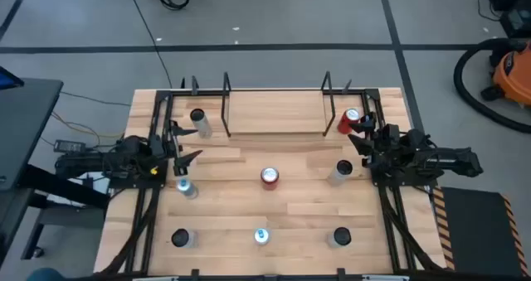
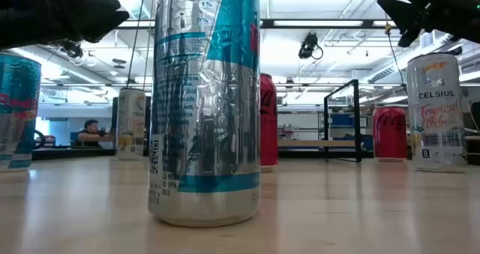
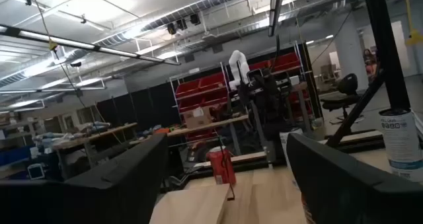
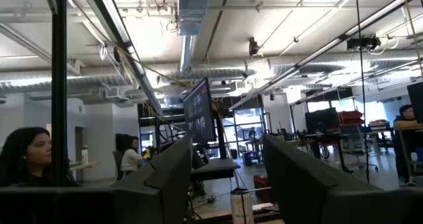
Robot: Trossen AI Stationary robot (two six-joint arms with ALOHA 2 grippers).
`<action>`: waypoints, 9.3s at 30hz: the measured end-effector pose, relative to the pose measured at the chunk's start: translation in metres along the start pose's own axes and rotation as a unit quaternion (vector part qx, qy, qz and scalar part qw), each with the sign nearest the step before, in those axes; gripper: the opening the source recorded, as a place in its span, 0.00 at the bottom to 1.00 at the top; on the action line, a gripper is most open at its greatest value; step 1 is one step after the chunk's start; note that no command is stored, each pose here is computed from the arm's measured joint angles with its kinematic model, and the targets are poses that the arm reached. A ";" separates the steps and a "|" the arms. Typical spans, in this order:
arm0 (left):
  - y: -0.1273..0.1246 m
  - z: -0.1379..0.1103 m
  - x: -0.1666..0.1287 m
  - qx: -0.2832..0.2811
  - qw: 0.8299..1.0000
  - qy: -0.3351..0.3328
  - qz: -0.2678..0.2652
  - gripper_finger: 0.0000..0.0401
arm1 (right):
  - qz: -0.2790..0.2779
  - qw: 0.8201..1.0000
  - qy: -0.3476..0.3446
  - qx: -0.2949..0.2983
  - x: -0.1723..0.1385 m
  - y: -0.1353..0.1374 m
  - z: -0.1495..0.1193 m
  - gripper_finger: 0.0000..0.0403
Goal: Place canned beverage on shelf
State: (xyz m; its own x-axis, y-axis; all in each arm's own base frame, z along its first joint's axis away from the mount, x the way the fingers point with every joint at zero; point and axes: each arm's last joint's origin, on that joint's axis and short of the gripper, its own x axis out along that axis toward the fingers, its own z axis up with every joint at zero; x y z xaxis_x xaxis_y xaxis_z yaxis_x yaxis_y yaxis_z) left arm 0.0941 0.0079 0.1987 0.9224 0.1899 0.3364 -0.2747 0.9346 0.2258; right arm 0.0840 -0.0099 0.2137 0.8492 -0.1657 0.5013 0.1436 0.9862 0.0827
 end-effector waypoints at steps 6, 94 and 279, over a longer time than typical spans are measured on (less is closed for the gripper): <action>0.000 0.000 0.000 0.000 1.000 0.000 0.000 0.79 | 0.000 1.000 0.000 0.000 0.000 0.000 0.000 0.48; 0.000 0.000 0.000 0.000 1.000 0.000 0.000 0.79 | 0.000 1.000 0.000 0.000 0.000 0.000 0.000 0.48; -0.002 -0.005 0.000 -0.101 0.995 0.026 -0.006 0.79 | -0.496 0.694 0.523 0.003 0.077 -0.081 0.032 0.66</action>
State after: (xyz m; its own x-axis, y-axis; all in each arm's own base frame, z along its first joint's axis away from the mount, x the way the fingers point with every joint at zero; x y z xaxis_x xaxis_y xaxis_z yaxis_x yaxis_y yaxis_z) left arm 0.0959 0.0079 0.1938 0.9395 0.1893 0.2854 -0.2087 0.9772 0.0392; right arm 0.1216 -0.1022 0.2734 0.2397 -0.6700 -0.7026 0.9209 0.3861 -0.0539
